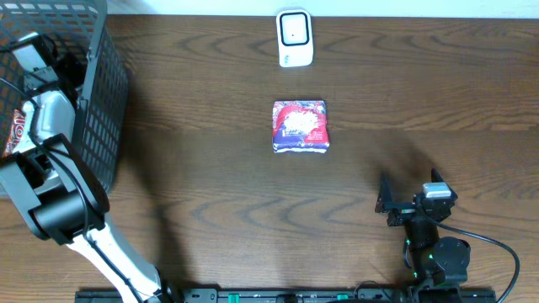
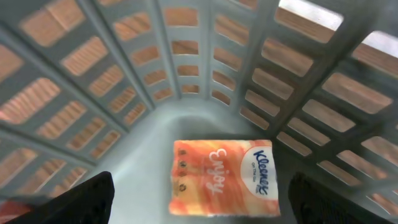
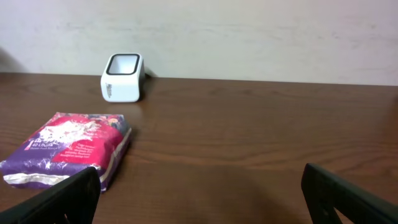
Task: Scan the item barcode
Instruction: 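Grasp the orange Kleenex pocket pack with the left gripper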
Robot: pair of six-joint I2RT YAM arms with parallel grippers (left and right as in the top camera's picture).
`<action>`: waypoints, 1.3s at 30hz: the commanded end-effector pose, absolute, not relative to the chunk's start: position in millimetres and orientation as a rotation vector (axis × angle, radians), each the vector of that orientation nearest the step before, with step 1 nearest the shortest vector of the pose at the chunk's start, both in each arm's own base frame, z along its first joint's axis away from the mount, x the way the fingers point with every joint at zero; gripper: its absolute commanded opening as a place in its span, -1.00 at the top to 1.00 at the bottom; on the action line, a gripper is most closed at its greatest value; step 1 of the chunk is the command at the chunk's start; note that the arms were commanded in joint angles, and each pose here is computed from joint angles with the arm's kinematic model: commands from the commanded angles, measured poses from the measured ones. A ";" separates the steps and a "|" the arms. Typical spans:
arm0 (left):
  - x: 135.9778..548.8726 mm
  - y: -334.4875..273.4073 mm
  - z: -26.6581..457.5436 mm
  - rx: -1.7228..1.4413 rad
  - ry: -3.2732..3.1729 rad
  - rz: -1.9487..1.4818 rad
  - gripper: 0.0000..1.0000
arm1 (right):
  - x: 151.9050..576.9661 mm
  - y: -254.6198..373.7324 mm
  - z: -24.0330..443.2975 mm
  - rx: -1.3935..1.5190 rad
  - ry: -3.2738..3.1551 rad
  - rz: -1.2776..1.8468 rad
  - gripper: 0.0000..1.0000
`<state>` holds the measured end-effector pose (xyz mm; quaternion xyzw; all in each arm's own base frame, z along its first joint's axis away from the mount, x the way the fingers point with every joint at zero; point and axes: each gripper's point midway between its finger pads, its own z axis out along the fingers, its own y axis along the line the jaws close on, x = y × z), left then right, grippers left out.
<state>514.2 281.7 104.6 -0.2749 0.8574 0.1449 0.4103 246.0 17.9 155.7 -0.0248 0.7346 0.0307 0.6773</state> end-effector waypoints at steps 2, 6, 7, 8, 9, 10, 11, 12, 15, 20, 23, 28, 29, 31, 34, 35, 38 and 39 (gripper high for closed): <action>528.6 275.4 90.0 -0.643 2.162 0.312 -0.79 | 245.8 18.6 155.0 -0.069 1.652 0.057 -0.99; 532.8 272.5 74.3 -0.635 2.176 0.297 -0.79 | 245.8 18.6 155.0 -0.069 1.652 0.057 -0.98; 533.1 272.6 70.7 -0.636 2.180 0.296 -0.79 | 245.8 18.6 155.0 -0.069 1.652 0.057 -0.99; 533.7 272.9 65.7 -0.637 2.183 0.296 -0.79 | 245.8 18.6 155.0 -0.069 1.652 0.057 -0.99; 533.9 273.1 60.5 -0.638 2.189 0.296 -0.79 | 245.8 18.6 155.0 -0.069 1.652 0.058 -0.98; 534.2 273.2 56.0 -0.640 2.193 0.294 -0.79 | 245.8 18.6 155.0 -0.069 1.652 0.058 -0.99; 533.9 273.5 51.2 -0.642 2.199 0.297 -0.79 | 245.8 18.6 155.0 -0.069 1.652 0.058 -0.99; 533.6 273.5 44.5 -0.644 2.207 0.297 -0.79 | 245.8 18.6 155.1 -0.069 1.652 0.057 -0.99; 533.5 273.5 35.0 -0.647 2.218 0.295 -0.74 | 245.8 18.6 155.0 -0.069 1.652 0.057 -0.99; 532.2 272.9 22.4 -0.651 2.237 0.293 -0.43 | 245.8 18.6 155.0 -0.069 1.652 0.057 -0.99; 533.5 273.8 23.3 -0.650 2.229 0.294 -0.01 | 245.8 18.6 155.0 -0.069 1.652 0.057 -0.99; 537.6 275.8 28.5 -0.644 2.201 0.298 0.63 | 245.8 18.6 155.0 -0.069 1.652 0.057 -0.99; 538.0 276.0 29.0 -0.643 2.199 0.298 0.85 | 245.8 18.6 155.1 -0.069 1.652 0.058 -0.99; 538.1 275.7 31.6 -0.644 2.196 0.298 0.85 | 245.8 18.6 155.0 -0.069 1.652 0.057 -0.99; 538.6 276.1 46.1 -0.679 2.163 0.281 0.85 | 245.8 18.6 155.1 -0.069 1.652 0.058 -0.99; 539.2 276.5 54.3 -0.697 2.143 0.272 0.86 | 245.8 18.6 155.0 -0.069 1.652 0.058 -0.99; 538.0 275.6 103.3 -0.781 2.042 0.221 0.85 | 245.8 18.6 155.0 -0.069 1.652 0.057 -0.98; 536.7 275.0 116.0 -0.801 2.017 0.207 0.85 | 245.8 18.6 155.0 -0.069 1.652 0.058 -0.99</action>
